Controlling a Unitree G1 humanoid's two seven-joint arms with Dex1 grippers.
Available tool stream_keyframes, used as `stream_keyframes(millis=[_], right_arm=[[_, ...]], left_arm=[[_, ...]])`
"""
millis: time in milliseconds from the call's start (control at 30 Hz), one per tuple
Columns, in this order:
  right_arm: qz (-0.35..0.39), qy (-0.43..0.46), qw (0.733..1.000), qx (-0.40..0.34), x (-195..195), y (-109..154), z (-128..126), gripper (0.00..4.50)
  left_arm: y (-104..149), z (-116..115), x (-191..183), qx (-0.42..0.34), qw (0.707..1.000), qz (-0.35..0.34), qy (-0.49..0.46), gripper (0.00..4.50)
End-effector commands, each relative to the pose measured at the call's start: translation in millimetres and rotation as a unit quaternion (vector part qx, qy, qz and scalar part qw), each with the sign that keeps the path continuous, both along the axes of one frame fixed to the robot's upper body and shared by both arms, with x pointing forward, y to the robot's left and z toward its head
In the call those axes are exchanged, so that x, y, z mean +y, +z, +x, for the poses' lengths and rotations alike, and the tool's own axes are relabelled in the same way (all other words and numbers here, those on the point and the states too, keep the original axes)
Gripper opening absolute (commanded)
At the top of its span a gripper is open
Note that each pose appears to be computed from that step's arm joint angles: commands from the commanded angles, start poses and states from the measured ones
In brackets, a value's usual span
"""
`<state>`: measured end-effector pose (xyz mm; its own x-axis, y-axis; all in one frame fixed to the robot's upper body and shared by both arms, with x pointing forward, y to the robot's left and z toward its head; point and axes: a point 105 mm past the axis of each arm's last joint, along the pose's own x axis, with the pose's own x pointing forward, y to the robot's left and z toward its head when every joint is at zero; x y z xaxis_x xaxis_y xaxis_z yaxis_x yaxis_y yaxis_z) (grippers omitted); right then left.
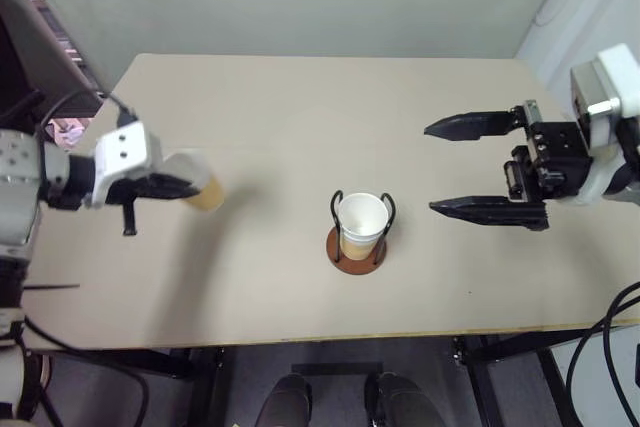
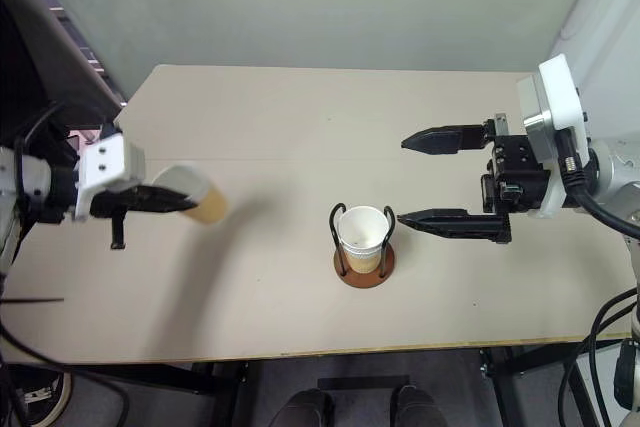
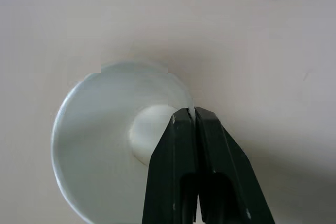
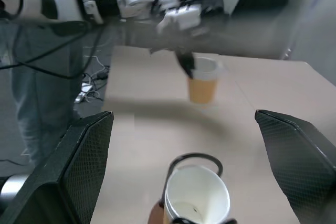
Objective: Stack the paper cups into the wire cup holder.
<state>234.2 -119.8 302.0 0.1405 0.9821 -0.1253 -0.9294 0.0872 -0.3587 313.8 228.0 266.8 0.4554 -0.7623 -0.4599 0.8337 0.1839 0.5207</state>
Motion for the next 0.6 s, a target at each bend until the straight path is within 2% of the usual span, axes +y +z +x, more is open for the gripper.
stream_keyframes(millis=[33,100,233,367,600], right_arm=[[-0.002,-0.022,0.999,-0.032,-5,8,-5,4.50],[-0.005,-0.032,0.999,-0.036,-6,8,-6,4.50],[-0.010,-0.052,0.998,-0.043,-9,5,-7,4.50],[-0.013,-0.073,0.996,-0.049,-12,4,-11,4.50],[-0.018,-0.097,0.994,-0.051,-16,1,-14,4.50]], left_arm=[[65,-33,-65,-0.056,0.976,-0.067,-0.199,0.03],[78,-39,-86,-0.064,0.962,-0.070,-0.257,0.03],[82,-38,-116,-0.068,0.943,-0.054,-0.322,0.03],[65,-37,-139,-0.043,0.927,-0.014,-0.372,0.03],[38,-35,-151,-0.024,0.911,0.036,-0.410,0.03]])
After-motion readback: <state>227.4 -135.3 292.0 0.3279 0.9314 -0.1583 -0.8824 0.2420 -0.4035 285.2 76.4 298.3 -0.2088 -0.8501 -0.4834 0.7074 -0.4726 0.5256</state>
